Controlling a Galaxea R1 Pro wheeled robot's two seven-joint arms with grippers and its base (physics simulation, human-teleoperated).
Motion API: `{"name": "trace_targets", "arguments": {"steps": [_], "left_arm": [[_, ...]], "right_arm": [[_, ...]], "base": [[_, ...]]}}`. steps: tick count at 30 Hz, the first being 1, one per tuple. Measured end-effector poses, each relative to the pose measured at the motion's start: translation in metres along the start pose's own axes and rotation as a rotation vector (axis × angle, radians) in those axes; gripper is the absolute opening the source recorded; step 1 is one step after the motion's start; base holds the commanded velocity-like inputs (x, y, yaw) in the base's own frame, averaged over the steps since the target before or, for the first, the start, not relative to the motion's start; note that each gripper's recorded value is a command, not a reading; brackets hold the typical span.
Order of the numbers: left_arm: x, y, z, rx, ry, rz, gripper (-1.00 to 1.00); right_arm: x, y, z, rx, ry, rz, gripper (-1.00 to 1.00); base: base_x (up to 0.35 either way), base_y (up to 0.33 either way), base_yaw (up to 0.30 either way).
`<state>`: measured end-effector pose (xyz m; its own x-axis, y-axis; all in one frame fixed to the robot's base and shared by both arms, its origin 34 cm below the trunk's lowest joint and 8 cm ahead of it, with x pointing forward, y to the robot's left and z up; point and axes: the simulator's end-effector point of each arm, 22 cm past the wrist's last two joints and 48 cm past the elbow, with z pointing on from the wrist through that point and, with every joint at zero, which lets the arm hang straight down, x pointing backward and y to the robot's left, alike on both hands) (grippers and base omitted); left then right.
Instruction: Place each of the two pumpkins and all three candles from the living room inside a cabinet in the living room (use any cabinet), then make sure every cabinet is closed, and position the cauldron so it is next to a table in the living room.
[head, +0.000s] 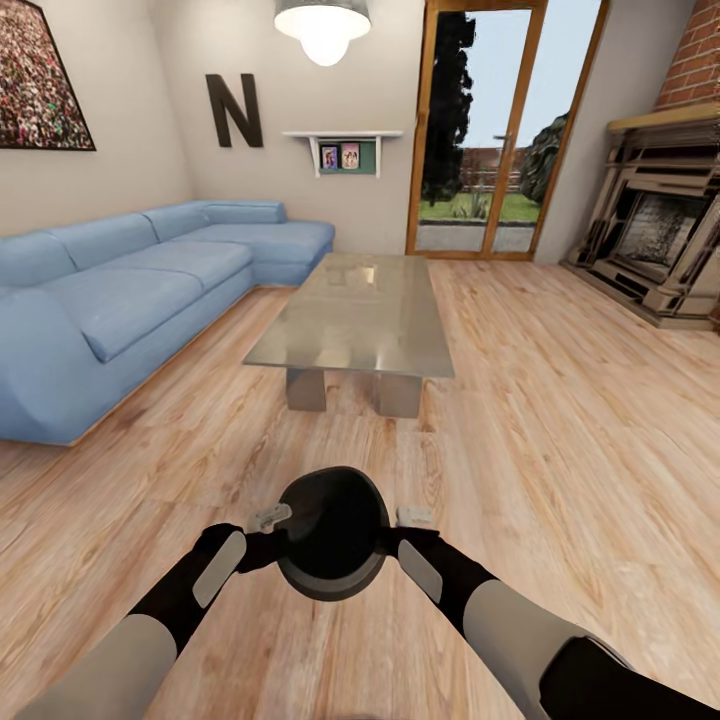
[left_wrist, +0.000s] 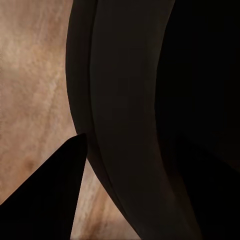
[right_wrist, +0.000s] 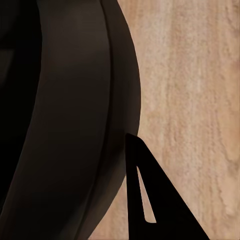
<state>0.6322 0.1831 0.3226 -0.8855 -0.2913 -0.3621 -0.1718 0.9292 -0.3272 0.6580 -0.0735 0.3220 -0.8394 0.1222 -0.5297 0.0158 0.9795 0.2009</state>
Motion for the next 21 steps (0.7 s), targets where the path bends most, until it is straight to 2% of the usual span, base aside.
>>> {"name": "trace_targets", "arguments": {"steps": [10, 15, 21], "left_arm": [[-0.014, -0.009, -0.018, 0.010, -0.035, 0.009, -1.00], [-0.015, -0.009, -0.018, 0.011, -0.039, 0.012, -1.00], [-0.016, -0.009, -0.020, 0.011, -0.039, 0.012, -1.00]], "right_arm": [[-0.018, 0.005, -0.016, -0.005, -0.037, -0.006, -1.00], [-0.019, 0.005, -0.016, -0.005, -0.041, -0.004, -1.00], [-0.020, 0.006, -0.018, -0.005, -0.042, -0.005, -1.00]], "base": [[0.000, 0.000, 0.000], [0.000, 0.000, -0.002], [0.000, 0.000, -0.159]]}}
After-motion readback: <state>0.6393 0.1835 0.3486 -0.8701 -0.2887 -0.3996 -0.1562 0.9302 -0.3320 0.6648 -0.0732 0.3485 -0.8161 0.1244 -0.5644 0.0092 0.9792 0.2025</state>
